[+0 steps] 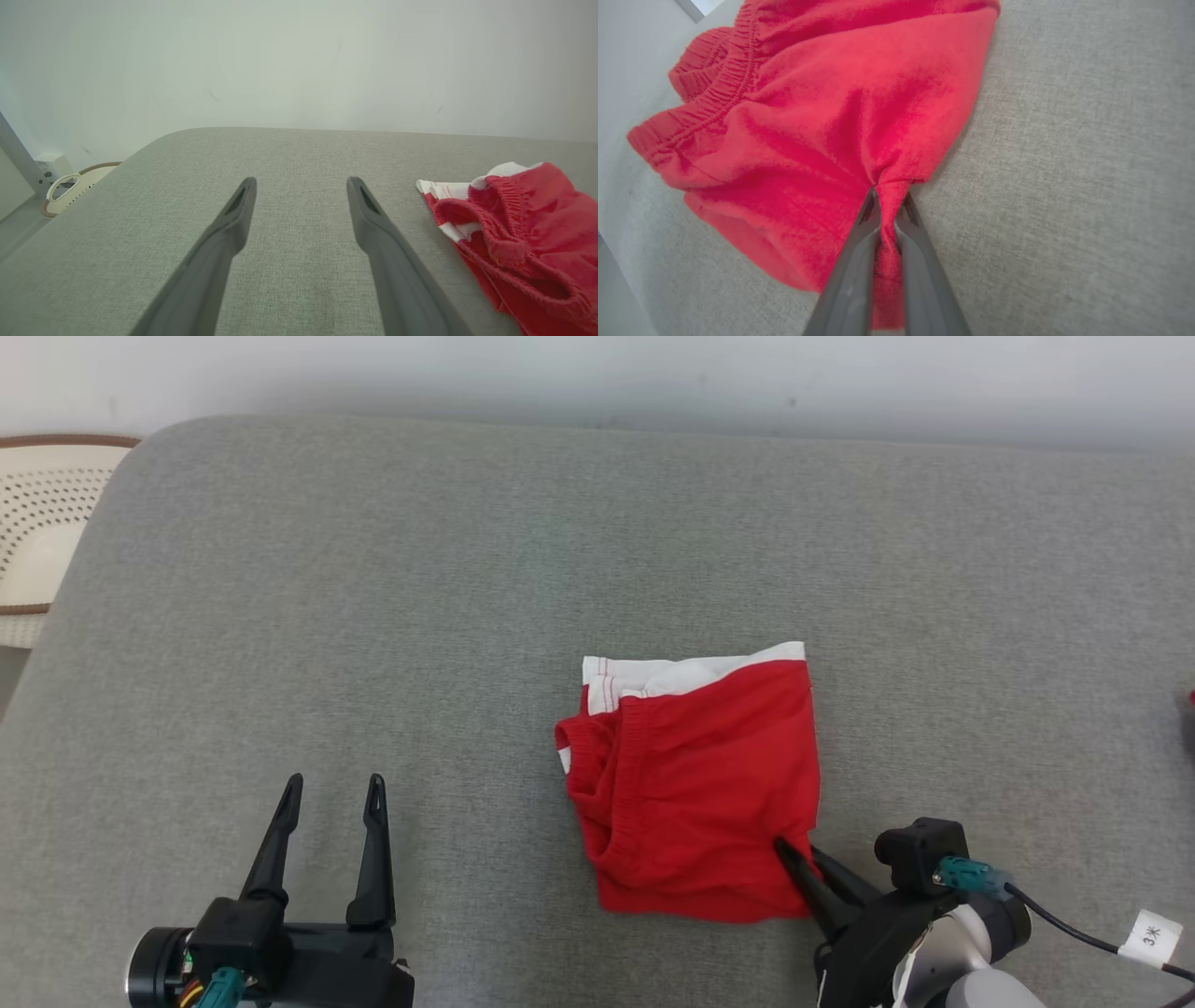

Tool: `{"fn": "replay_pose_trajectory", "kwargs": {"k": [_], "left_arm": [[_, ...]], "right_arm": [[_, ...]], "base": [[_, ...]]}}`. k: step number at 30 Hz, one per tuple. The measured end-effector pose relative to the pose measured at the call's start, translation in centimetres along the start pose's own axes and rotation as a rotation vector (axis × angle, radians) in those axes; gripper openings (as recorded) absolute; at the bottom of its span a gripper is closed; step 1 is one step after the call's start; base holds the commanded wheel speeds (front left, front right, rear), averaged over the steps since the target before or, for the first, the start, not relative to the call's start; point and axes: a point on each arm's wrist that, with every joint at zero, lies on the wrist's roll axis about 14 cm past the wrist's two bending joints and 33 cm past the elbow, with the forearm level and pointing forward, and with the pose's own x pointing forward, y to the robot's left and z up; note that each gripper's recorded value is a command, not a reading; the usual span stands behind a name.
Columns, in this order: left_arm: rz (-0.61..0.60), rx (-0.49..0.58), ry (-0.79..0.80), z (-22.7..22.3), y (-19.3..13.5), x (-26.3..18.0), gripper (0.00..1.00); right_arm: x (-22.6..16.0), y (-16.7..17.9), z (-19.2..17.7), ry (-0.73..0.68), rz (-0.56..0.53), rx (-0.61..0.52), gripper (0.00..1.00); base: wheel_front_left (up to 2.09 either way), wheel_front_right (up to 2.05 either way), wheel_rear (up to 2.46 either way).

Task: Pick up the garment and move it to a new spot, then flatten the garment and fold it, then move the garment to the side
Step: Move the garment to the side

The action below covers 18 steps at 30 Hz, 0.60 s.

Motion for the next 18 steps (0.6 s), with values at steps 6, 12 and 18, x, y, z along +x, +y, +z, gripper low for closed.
{"fn": "replay_pose_trajectory", "kwargs": {"k": [6,12,18], "left_arm": [[-0.040,-0.009,-0.024,0.4,-1.4,0.8,1.00],[-0.110,-0.017,-0.054,0.9,-3.8,1.9,1.00],[-0.221,-0.021,-0.067,1.0,-7.6,3.6,1.00]], "right_arm": [[-1.3,-1.7,1.0,-0.032,-0.053,-0.040,0.00],[-4.2,-4.7,0.5,-0.027,-0.162,-0.068,0.00],[-8.6,-8.6,-0.7,-0.005,-0.323,-0.068,0.00]], "base": [[0.00,0.00,0.00],[0.00,0.00,0.00],[0.00,0.00,0.00]]}}
